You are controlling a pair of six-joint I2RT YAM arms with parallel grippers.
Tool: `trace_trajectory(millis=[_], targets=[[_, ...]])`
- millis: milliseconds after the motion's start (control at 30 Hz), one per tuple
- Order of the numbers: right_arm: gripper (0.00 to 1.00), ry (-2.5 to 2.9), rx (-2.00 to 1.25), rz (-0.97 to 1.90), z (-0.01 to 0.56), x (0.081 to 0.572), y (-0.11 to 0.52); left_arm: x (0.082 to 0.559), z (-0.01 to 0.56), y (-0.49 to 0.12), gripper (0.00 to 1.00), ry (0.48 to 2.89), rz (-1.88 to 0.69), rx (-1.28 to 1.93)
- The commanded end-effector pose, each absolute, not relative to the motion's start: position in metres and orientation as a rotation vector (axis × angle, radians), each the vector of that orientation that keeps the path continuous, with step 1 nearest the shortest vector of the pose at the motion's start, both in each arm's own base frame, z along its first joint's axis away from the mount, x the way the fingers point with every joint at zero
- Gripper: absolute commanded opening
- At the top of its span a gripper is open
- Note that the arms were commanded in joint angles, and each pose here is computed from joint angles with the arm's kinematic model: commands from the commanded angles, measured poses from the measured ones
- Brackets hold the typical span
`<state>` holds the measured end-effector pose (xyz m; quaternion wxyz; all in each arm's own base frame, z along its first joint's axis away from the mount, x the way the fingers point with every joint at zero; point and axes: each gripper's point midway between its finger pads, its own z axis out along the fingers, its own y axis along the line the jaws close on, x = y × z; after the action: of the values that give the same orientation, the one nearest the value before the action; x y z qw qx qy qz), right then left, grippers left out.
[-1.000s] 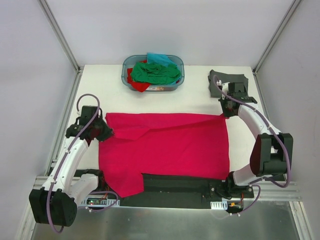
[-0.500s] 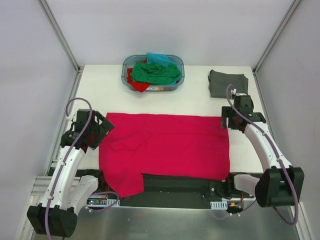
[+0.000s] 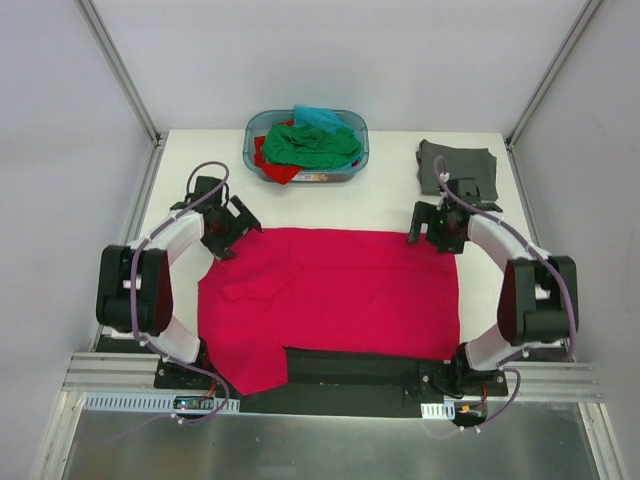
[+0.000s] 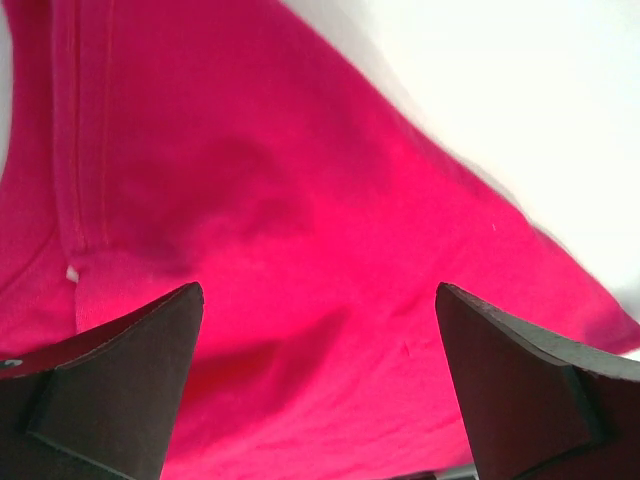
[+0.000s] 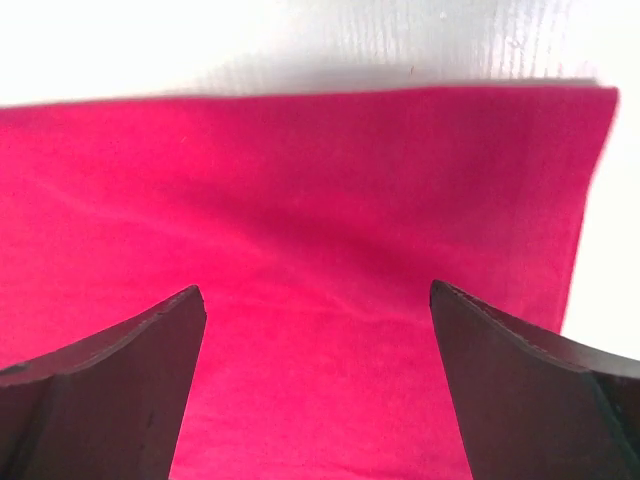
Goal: Fold and stack the t-shirts
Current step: Fold the flattened tshirt in 1/3 of the way
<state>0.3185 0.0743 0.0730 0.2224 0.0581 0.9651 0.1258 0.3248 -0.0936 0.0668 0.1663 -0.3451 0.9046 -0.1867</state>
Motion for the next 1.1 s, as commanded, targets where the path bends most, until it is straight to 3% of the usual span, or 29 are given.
trace_trajectory(millis=[0,367,733,900,1067], targets=[[0.96,2.711,0.211,0.378,0.060,0.345,0.083,0.357,0.058,-0.089,0.99,2.559,-0.470,-0.911],[0.96,2.894,0.312,0.391,0.013,0.382,0.069,0.400,0.018,-0.056,0.99,2.606,-0.318,-0.988],[0.96,2.774,0.198,0.391,0.034,0.454,0.065,0.465,0.029,-0.049,0.99,2.569,-0.357,-0.921],[0.96,2.722,0.122,0.329,0.071,0.445,0.062,0.465,0.082,-0.037,0.99,2.465,-0.306,-0.861],[0.96,2.581,0.135,0.192,0.106,0.401,0.046,0.421,0.124,-0.028,0.99,2.381,-0.257,-0.846]])
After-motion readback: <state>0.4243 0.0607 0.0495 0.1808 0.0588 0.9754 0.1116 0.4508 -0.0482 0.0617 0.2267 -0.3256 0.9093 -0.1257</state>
